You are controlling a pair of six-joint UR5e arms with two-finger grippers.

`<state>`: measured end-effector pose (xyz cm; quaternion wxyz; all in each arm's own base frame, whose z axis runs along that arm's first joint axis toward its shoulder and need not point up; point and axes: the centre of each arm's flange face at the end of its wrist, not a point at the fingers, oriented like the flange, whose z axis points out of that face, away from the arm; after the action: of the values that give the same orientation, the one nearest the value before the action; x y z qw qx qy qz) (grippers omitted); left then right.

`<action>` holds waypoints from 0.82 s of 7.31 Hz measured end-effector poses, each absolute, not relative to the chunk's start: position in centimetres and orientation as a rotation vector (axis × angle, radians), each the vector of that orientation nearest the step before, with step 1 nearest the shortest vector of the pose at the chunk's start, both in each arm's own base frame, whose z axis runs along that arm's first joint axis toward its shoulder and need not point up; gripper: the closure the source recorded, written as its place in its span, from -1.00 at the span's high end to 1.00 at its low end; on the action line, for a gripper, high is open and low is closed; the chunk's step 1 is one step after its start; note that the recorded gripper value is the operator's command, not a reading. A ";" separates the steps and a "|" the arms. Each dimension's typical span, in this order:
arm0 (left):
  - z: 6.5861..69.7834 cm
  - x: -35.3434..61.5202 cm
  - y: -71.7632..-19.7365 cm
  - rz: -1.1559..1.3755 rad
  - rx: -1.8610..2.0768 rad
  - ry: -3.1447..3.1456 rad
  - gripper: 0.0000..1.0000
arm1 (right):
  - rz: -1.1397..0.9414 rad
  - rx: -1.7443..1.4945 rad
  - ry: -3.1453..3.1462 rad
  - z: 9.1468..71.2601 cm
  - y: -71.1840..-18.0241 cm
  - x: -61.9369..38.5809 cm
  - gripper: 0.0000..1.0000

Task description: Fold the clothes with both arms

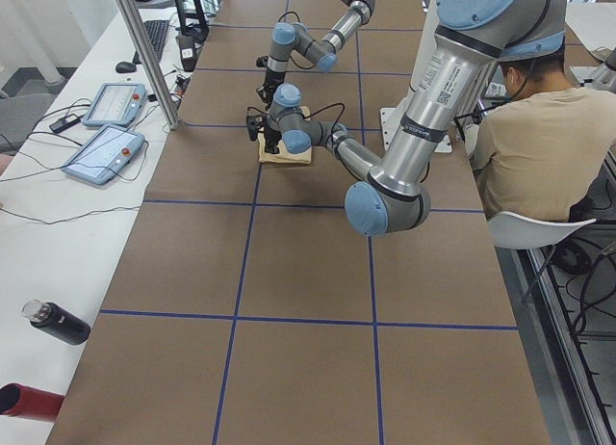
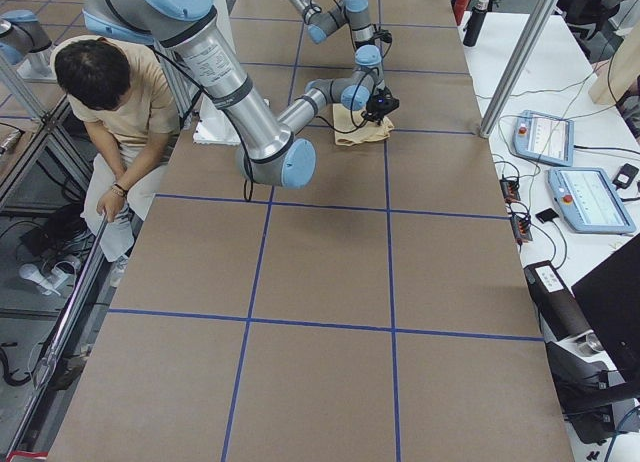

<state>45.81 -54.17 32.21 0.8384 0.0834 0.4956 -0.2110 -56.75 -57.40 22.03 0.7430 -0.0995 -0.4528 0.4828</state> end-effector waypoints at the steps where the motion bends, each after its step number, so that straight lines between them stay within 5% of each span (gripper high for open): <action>1: 32.5 44.5 -55.8 -0.437 0.211 1.038 0.98 | 1.029 -0.184 -0.991 21.5 -59.7 -56.4 1.00; 6: 32.0 39.9 -56.7 -0.317 0.233 1.077 0.98 | 0.869 -0.131 -0.957 27.0 -67.4 -45.6 1.00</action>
<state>39.89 -56.72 32.00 0.8403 0.1101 0.5093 -0.1498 -45.64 -67.41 27.05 0.7963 -0.0610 -0.4456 0.4045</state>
